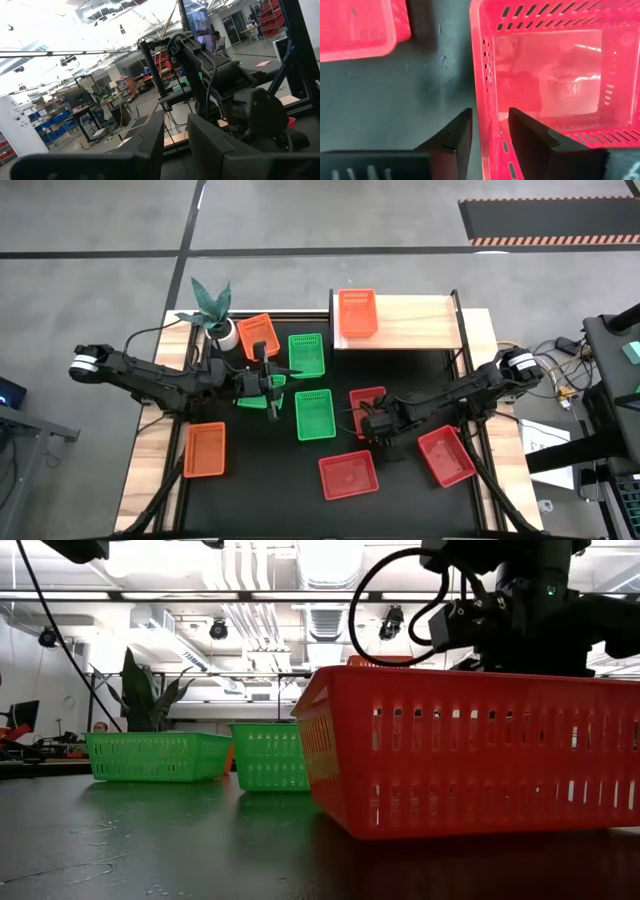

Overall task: Stack baskets on shelf by color
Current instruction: Put the top left red bin on the shelf

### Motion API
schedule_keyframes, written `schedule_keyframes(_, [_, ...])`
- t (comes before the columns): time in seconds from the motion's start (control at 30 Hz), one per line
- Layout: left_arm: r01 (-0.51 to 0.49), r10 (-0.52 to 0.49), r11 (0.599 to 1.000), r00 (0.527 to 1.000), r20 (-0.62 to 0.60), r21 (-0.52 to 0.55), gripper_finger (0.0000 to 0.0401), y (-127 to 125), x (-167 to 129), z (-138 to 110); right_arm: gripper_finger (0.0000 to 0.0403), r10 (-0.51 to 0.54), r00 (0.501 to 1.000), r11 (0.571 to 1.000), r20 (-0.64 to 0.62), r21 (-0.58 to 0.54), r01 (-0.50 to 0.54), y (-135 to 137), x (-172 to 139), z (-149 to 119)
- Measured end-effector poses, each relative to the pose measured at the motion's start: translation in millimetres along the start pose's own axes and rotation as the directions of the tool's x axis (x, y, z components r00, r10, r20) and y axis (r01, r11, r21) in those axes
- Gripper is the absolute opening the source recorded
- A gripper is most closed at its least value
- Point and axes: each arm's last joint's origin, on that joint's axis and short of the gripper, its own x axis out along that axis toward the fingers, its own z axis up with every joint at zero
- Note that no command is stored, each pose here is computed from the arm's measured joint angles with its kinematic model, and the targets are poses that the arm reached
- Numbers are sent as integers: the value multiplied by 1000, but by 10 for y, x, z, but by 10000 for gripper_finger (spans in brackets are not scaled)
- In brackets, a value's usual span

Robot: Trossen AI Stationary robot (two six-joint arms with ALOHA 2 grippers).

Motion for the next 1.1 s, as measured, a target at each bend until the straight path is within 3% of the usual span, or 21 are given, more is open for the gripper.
schedule_keyframes(0.4, [-1, 1, 1000, 1000, 1, 0, 70, 1, 0, 1, 14, 3, 1000, 1000, 21, 0, -3, 0, -44, 1])
schedule_keyframes(0.73, [-1, 1, 1000, 1000, 2, 0, 70, 1, -1, 3, 10, 9, 999, 1000, 49, 10, -9, -5, -177, -30])
schedule_keyframes(1.1, [-1, 1, 1000, 1000, 2, 1, 70, 1, -1, 2, 9, -20, 991, 1000, 134, 4, 19, 109, -772, 102])
